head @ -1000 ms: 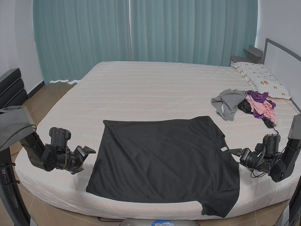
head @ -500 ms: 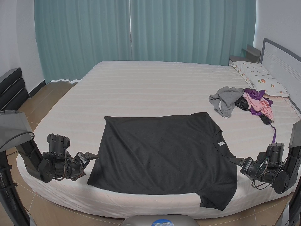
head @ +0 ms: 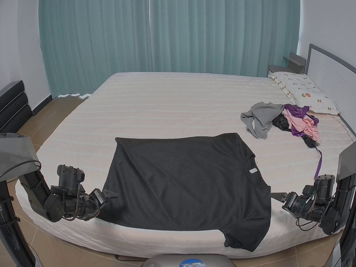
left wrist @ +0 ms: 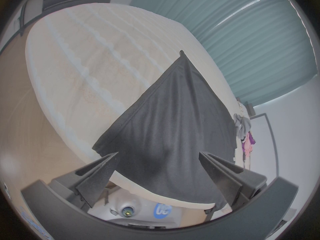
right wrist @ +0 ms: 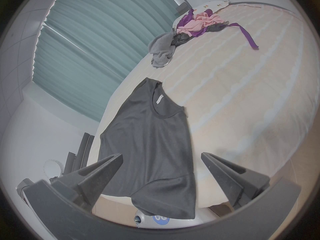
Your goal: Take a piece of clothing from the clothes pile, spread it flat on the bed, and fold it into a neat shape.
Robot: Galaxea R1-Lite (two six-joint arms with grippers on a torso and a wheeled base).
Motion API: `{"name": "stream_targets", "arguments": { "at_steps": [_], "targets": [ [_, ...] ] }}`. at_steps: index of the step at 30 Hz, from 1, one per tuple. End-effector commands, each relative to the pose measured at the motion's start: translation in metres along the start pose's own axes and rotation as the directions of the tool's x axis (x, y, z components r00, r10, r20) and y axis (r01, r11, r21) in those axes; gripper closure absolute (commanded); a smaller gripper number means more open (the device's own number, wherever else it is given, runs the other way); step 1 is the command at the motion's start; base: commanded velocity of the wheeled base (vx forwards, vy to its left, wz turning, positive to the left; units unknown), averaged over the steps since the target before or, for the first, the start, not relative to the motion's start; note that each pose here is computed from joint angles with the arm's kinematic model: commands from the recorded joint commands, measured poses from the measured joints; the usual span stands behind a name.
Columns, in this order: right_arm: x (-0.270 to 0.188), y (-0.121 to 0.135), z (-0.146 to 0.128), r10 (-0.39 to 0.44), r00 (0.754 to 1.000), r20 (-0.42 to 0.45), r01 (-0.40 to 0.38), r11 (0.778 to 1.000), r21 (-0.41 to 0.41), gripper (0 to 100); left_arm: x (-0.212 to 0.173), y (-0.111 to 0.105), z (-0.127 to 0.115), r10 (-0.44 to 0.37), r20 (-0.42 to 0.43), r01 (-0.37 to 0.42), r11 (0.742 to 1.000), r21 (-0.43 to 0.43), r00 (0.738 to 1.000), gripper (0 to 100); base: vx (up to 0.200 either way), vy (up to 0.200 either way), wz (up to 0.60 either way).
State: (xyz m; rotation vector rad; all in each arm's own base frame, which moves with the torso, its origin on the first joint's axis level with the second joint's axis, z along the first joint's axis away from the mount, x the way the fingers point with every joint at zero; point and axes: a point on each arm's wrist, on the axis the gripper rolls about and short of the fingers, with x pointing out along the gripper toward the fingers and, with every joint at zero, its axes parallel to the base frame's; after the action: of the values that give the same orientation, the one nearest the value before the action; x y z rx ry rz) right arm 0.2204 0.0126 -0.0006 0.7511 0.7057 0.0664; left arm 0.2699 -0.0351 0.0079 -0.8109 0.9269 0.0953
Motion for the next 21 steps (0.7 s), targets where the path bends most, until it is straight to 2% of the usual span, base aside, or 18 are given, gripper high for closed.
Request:
{"name": "stream_targets", "arguments": {
  "at_steps": [1,7,21],
  "targets": [
    [0.003,-0.006,-0.009,-0.021,0.999,-0.037,0.021,1.000,0.005,0,-0.003,0.015,0.000,0.071,0.022,-0.072,0.997,0.029,0.997,0,0.000,0.000,0.00],
    [0.004,-0.006,-0.011,-0.023,0.999,-0.047,0.023,1.000,0.004,0,-0.004,0.024,0.005,0.136,0.062,-0.139,0.989,0.044,0.989,0,0.000,0.000,0.00],
    [0.004,-0.006,-0.011,-0.023,0.999,-0.047,0.023,1.000,0.004,0,0.011,0.039,0.004,0.192,0.024,-0.193,0.980,0.049,0.981,0,0.000,0.000,0.00]
  ]
}}
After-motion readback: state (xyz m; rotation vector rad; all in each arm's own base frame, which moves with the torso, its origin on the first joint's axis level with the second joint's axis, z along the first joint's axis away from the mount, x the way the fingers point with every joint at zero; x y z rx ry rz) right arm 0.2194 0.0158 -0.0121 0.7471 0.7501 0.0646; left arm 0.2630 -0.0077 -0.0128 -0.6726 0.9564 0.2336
